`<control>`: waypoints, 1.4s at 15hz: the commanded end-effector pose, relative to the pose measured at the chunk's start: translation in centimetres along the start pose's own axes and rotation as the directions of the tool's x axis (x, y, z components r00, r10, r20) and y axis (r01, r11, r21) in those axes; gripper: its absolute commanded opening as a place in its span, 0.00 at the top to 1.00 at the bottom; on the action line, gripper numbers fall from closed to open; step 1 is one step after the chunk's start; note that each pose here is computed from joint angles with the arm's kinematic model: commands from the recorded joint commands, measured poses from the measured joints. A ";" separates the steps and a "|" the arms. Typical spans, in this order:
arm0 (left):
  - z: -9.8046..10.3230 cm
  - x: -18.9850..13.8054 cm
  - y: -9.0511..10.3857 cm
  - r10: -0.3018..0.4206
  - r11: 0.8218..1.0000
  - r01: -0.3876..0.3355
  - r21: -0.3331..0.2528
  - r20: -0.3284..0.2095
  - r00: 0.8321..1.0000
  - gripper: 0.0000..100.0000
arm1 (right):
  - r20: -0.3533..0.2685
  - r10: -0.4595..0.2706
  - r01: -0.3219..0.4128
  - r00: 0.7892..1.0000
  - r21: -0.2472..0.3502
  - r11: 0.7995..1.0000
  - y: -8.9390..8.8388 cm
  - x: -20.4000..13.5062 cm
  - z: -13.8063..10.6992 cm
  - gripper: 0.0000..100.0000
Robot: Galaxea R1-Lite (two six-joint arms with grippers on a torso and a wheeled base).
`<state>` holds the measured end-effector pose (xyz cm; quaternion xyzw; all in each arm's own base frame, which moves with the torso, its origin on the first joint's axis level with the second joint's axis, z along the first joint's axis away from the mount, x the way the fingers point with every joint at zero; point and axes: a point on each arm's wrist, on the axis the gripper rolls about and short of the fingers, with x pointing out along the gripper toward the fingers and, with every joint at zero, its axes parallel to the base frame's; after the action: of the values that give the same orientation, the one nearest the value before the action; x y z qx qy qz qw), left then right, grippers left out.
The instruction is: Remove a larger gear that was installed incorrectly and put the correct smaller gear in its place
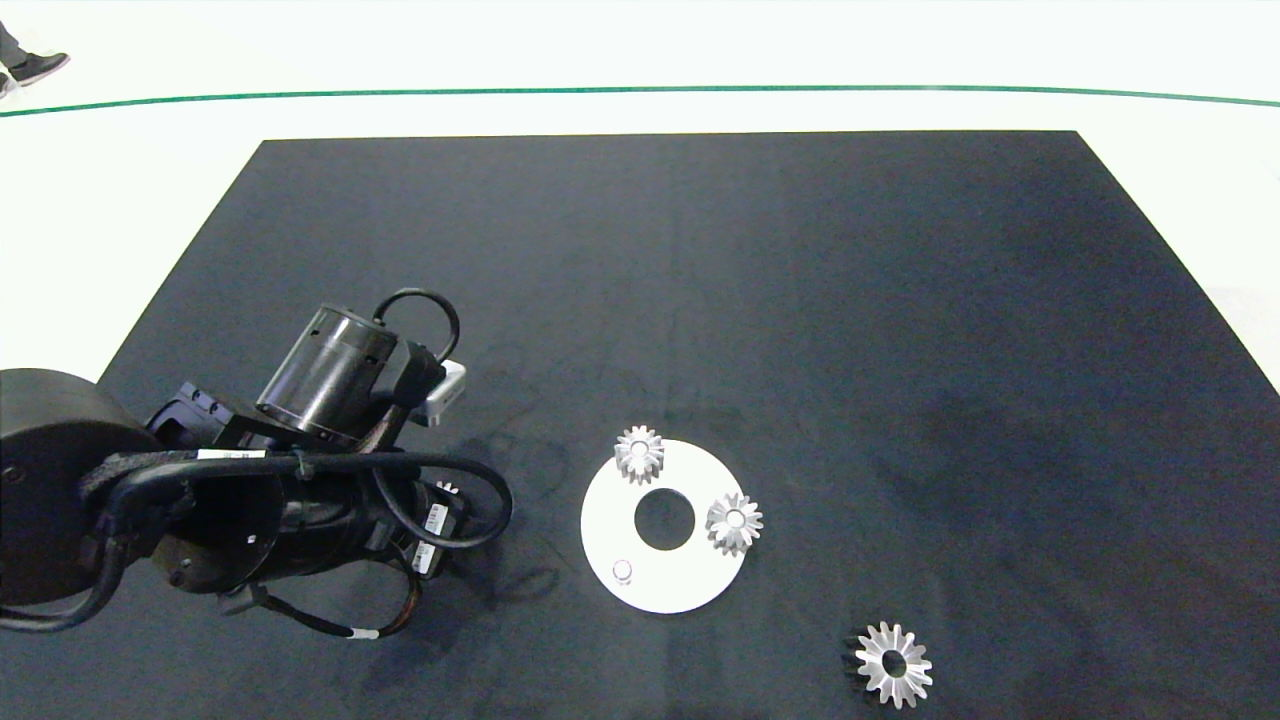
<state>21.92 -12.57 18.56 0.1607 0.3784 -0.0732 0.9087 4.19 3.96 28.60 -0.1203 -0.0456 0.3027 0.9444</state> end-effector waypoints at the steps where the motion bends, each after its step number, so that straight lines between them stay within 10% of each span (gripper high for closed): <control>1: -0.3 -0.5 0.2 0.002 1.000 -0.002 -0.006 0.007 1.000 0.23 | -0.010 0.002 -0.002 1.000 -0.004 1.000 0.1 0.2 -0.1 0.00; 21: -0.7 0.2 -0.4 -0.013 1.000 0.013 -0.007 0.030 0.999 0.64 | -0.019 0.004 -0.004 1.000 -0.006 1.000 0.2 0.3 -0.4 0.00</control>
<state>21.61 -12.77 17.74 0.1549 0.3681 -0.0812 0.9132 4.32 4.10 28.23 -0.1245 -0.0385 0.3036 0.9438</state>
